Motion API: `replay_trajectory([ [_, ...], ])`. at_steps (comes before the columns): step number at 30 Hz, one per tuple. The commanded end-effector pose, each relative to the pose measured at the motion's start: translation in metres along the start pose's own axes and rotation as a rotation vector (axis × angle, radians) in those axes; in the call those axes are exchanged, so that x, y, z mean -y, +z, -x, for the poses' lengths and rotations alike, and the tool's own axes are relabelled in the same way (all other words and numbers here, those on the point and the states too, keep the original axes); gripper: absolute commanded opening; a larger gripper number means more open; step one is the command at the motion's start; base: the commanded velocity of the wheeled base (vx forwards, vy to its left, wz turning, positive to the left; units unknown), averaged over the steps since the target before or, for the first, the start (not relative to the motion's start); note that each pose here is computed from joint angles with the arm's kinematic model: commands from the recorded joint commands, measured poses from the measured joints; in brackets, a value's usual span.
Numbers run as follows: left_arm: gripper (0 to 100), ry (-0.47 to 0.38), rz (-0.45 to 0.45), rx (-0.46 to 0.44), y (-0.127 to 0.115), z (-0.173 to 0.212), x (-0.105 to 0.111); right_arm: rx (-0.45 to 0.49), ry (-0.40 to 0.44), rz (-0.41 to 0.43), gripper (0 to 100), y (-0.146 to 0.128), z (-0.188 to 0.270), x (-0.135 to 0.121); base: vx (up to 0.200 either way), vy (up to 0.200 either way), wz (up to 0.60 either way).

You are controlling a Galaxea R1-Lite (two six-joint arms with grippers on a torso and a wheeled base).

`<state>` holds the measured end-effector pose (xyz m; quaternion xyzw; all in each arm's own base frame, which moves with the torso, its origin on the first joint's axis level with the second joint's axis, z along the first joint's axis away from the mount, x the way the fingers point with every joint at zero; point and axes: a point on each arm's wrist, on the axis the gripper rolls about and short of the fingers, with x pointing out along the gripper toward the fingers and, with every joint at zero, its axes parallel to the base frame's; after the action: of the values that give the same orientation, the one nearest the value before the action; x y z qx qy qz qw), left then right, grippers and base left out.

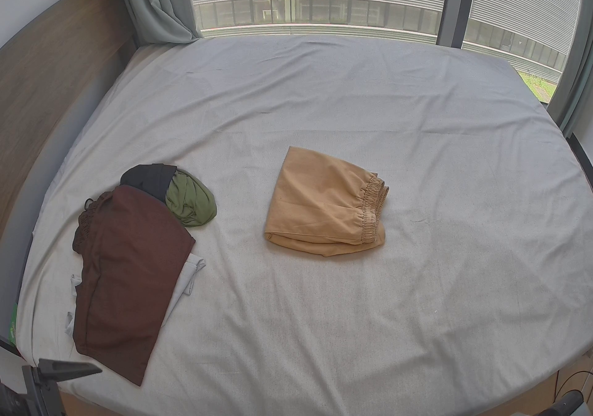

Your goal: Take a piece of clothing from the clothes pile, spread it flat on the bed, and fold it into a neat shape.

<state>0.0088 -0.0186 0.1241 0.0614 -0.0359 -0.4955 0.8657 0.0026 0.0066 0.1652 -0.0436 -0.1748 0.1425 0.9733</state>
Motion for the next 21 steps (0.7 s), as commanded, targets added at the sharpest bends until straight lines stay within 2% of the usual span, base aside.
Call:
replay_trajectory([
  [1,100,0.078,-0.078,0.086,-0.016,0.023,0.024,0.049,-0.027,0.018,100,-0.014,0.037,-0.013,0.0,0.0,0.0],
  [5,100,0.109,-0.069,0.075,-0.022,0.025,0.027,-0.063,-0.024,-0.042,100,-0.037,0.048,-0.016,0.0,0.0,0.0],
  [8,100,0.151,-0.061,0.069,-0.022,0.025,0.027,-0.14,-0.065,-0.065,100,-0.054,0.048,-0.015,0.0,0.0,0.0],
  [12,100,0.3,-0.027,0.045,-0.024,0.024,0.024,-0.277,-0.166,-0.09,100,-0.068,0.051,-0.014,0.0,0.0,0.0],
  [20,100,0.535,0.013,-0.013,-0.028,0.024,0.021,-0.313,-0.229,-0.081,100,-0.071,0.053,-0.013,0.0,0.0,0.0],
  [21,100,0.544,0.015,-0.016,-0.029,0.024,0.021,-0.313,-0.229,-0.079,100,-0.071,0.053,-0.013,0.0,0.0,0.0],
])
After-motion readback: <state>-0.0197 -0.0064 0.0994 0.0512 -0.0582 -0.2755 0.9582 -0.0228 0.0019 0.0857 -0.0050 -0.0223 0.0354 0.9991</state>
